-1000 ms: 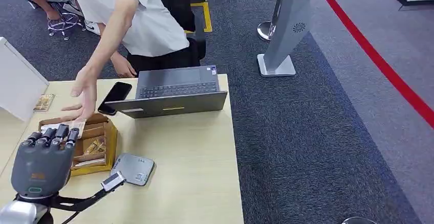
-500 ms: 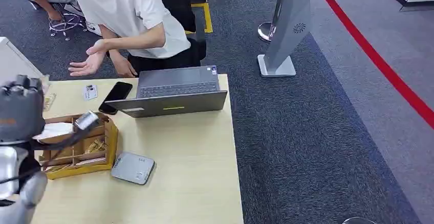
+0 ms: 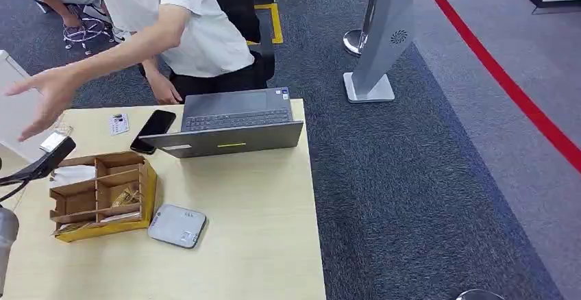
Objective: Pass the card to the sensor for recognition and then transmit it.
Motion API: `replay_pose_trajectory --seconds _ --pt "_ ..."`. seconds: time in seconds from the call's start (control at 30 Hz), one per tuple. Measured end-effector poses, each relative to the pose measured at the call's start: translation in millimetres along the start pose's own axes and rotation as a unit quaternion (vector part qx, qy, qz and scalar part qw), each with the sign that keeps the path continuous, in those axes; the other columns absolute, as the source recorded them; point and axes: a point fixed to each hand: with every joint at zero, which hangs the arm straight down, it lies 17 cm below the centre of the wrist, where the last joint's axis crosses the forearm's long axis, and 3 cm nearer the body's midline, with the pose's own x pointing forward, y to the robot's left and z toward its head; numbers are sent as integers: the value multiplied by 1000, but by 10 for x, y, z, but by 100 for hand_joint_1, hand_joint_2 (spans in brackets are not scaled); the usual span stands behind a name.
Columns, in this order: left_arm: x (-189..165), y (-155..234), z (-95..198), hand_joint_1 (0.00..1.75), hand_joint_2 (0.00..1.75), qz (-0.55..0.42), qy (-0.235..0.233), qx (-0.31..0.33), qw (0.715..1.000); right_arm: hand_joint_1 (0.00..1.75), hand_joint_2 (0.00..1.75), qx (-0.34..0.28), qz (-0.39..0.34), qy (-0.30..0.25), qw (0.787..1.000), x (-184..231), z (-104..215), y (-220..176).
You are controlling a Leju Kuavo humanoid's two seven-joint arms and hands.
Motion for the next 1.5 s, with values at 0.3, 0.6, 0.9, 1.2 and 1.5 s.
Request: replay_pose_trajectory --seconds 0.3,0.6,0.9,1.2,1.5 --pt "-57 -147 91 175 175 -9 8 -21 1000 0 175 -3 -4 4 1000 -16 0 -7" --pt "-81 -214 159 175 175 -10 11 -29 999 0 175 -2 -4 4 1000 -16 0 -7" --pt "-115 -216 166 0 175 -4 16 -29 999 0 175 -2 -4 5 1000 -19 1 -1" --pt "-2 -298 315 0 175 11 7 -38 999 0 175 -2 -6 4 1000 -16 2 -2" --pt "128 -267 380 0 175 21 -2 -33 999 0 175 -2 -7 1 1000 -8 2 -2"
